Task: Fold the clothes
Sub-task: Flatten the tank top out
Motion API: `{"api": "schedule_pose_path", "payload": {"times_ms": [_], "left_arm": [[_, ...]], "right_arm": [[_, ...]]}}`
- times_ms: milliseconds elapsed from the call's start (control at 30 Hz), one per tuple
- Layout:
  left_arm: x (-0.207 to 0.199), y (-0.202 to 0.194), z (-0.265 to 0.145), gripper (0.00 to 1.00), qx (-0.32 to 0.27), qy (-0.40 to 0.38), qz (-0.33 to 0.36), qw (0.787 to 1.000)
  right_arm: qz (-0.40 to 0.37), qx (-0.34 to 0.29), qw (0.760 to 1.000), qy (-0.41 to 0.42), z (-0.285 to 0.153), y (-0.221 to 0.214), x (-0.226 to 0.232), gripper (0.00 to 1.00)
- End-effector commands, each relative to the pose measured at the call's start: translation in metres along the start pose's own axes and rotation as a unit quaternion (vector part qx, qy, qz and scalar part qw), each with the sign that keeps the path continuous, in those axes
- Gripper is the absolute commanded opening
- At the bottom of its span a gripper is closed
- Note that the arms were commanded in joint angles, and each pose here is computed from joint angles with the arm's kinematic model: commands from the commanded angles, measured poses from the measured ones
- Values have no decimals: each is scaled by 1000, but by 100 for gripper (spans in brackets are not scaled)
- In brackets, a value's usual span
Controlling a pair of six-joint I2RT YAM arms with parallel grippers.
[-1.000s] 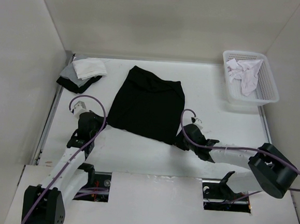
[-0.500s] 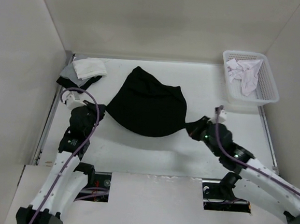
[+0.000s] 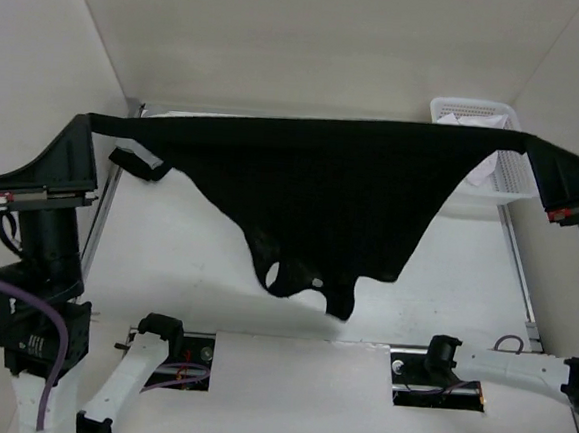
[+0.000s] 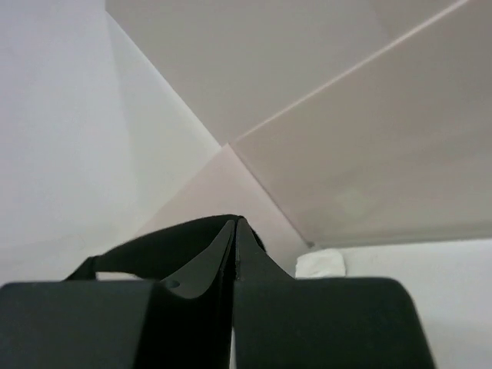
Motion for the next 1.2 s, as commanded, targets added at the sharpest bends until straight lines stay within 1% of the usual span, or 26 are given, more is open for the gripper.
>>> {"api": "schedule_pose_path", "payload": {"times_ms": [0, 100, 167, 233, 300, 400, 500, 567, 633, 733, 800, 867, 967, 1067, 1167], "left_arm": [[9, 0, 20, 0, -13, 24, 31, 999], [26, -8, 28, 0, -10, 46, 40, 998], [52, -18, 38, 0, -7, 76, 53, 996], [86, -36, 47, 0, 8, 113, 63, 992], [122, -54, 55, 0, 19, 147, 68, 987], [175, -80, 65, 0, 31, 193, 73, 978], [209, -99, 88, 0, 38, 220, 79, 971], [218, -105, 107, 0, 41, 223, 79, 971], [217, -108, 132, 0, 44, 216, 81, 972], [199, -101, 161, 0, 45, 192, 81, 977], [184, -89, 170, 0, 36, 178, 86, 980], [173, -79, 172, 0, 24, 166, 94, 981], [170, -73, 164, 0, 17, 165, 100, 981], [178, -73, 150, 0, 13, 175, 96, 980], [196, -80, 123, 0, 19, 197, 89, 976]], "right_arm": [[-121, 30, 992, -28, 26, -20, 4, 1], [-150, 24, 988, -39, 43, -28, 7, 1], [-176, 25, 983, -55, 57, -41, 1, 1], [-185, 35, 980, -63, 73, -62, -8, 1], [-188, 51, 978, -74, 93, -85, -25, 2], [-179, 96, 976, -76, 134, -130, -56, 3], [-164, 124, 975, -88, 178, -155, -92, 1], [-159, 127, 974, -98, 204, -158, -110, 1], [-155, 117, 976, -96, 224, -147, -115, 1], [-148, 94, 981, -84, 238, -114, -103, 1], [-151, 74, 983, -75, 240, -91, -92, 1], [-154, 56, 984, -68, 238, -71, -82, 1], [-154, 52, 985, -61, 230, -61, -76, 2], [-155, 72, 983, -70, 219, -75, -85, 2], [-150, 97, 980, -85, 199, -100, -100, 2]]}}
Point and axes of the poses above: each gripper's point midway between its finger pads, its own z axis out along the fingers, its own x axis along the line the jaws close on, y = z × x, the point moved 3 cm from there along -z, back along the fingers, and after that the axes turned 12 degrees about -z, right-handed, at the moved point
